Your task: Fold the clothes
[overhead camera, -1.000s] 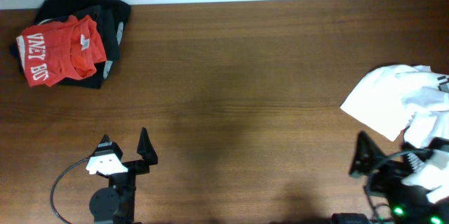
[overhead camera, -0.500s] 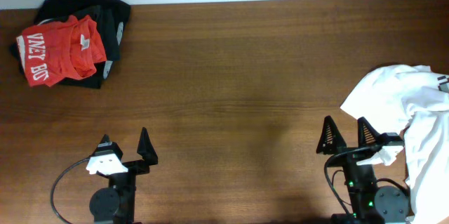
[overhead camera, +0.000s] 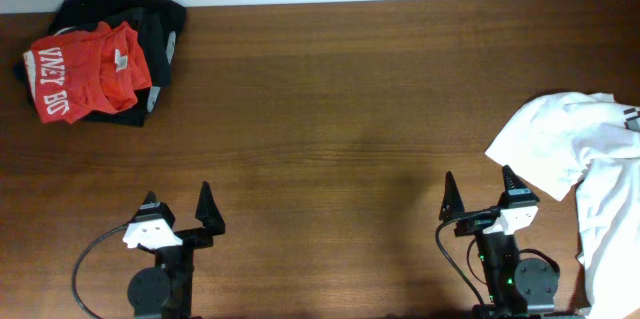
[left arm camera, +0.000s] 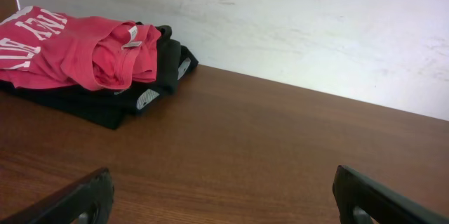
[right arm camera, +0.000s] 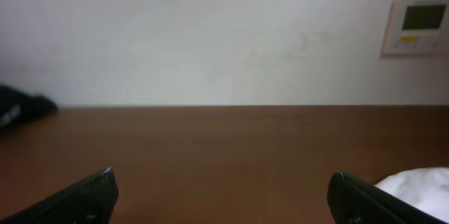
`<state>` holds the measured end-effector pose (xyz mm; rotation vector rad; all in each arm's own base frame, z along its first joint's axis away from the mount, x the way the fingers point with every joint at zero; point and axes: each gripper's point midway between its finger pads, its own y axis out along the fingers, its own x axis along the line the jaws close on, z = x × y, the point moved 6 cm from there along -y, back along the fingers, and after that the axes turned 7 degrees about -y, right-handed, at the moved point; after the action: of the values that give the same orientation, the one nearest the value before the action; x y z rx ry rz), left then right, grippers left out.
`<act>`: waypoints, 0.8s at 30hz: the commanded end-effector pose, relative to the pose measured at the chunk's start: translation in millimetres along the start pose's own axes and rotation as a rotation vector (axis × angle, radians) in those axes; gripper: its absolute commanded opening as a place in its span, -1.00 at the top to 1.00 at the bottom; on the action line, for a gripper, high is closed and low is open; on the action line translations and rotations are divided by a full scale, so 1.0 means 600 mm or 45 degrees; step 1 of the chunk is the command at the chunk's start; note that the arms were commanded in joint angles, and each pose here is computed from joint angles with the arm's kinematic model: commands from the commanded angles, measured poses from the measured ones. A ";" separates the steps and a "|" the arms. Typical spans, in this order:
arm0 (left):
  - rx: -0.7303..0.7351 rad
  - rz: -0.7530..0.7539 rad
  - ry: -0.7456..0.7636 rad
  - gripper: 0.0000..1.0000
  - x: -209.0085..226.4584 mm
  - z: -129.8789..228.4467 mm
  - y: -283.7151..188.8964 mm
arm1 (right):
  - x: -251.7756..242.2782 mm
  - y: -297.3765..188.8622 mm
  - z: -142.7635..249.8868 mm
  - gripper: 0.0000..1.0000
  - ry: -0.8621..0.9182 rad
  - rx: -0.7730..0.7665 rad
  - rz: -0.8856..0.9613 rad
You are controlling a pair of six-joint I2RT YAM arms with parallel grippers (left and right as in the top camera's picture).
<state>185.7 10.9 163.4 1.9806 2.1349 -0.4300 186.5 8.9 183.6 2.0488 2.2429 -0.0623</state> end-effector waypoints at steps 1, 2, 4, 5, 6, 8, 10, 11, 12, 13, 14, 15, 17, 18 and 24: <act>0.007 0.013 0.025 -0.99 -0.001 0.005 0.000 | 0.010 -0.002 0.028 -0.97 -0.154 0.101 -0.057; 0.006 0.013 0.025 -0.98 -0.001 0.004 0.000 | 0.011 -0.002 0.034 -0.97 -0.146 0.124 -0.067; 0.007 0.013 0.025 -0.98 -0.001 0.005 0.000 | 0.011 -0.002 0.034 -0.97 -0.175 0.123 -0.066; 0.006 0.013 0.025 -0.98 -0.001 0.005 0.000 | 0.008 -0.002 0.034 -0.97 -0.175 0.127 -0.049; 0.006 0.013 0.025 -0.98 -0.001 0.005 0.000 | 0.008 -0.002 0.034 -0.97 -0.175 0.128 -0.044; 0.007 0.013 0.025 -0.98 -0.001 0.005 0.000 | 0.007 -0.002 0.034 -0.97 -0.175 0.128 -0.043; 0.006 0.013 0.025 -0.98 -0.001 0.004 0.000 | 0.007 -0.002 0.034 -0.97 -0.175 0.127 -0.043; 0.007 0.013 0.025 -0.98 -0.001 0.005 0.000 | 0.007 -0.002 0.034 -0.97 -0.175 0.127 -0.043; 0.006 0.013 0.025 -0.98 -0.001 0.005 0.000 | 0.007 -0.002 0.034 -0.97 -0.175 0.127 -0.043; 0.006 0.013 0.025 -0.98 -0.001 0.005 0.000 | 0.007 -0.002 0.034 -0.97 -0.175 0.127 -0.043; 0.007 0.013 0.025 -0.98 -0.001 0.005 0.000 | 0.007 -0.002 0.034 -0.97 -0.175 0.127 -0.043; 0.007 0.013 0.025 -0.98 -0.001 0.005 0.000 | 0.007 -0.002 0.034 -0.97 -0.175 0.127 -0.043; 0.006 0.013 0.025 -0.98 -0.001 0.004 0.000 | 0.007 -0.002 0.034 -0.97 -0.175 0.127 -0.043; 0.007 0.013 0.025 -0.98 -0.001 0.005 0.000 | 0.007 -0.002 0.034 -0.97 -0.175 0.127 -0.043; 0.007 0.013 0.025 -0.98 -0.001 0.005 0.000 | 0.007 -0.002 0.034 -0.97 -0.175 0.127 -0.043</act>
<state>185.7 10.9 163.4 1.9806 2.1349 -0.4300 186.0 10.5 164.8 1.9911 2.2313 -0.3069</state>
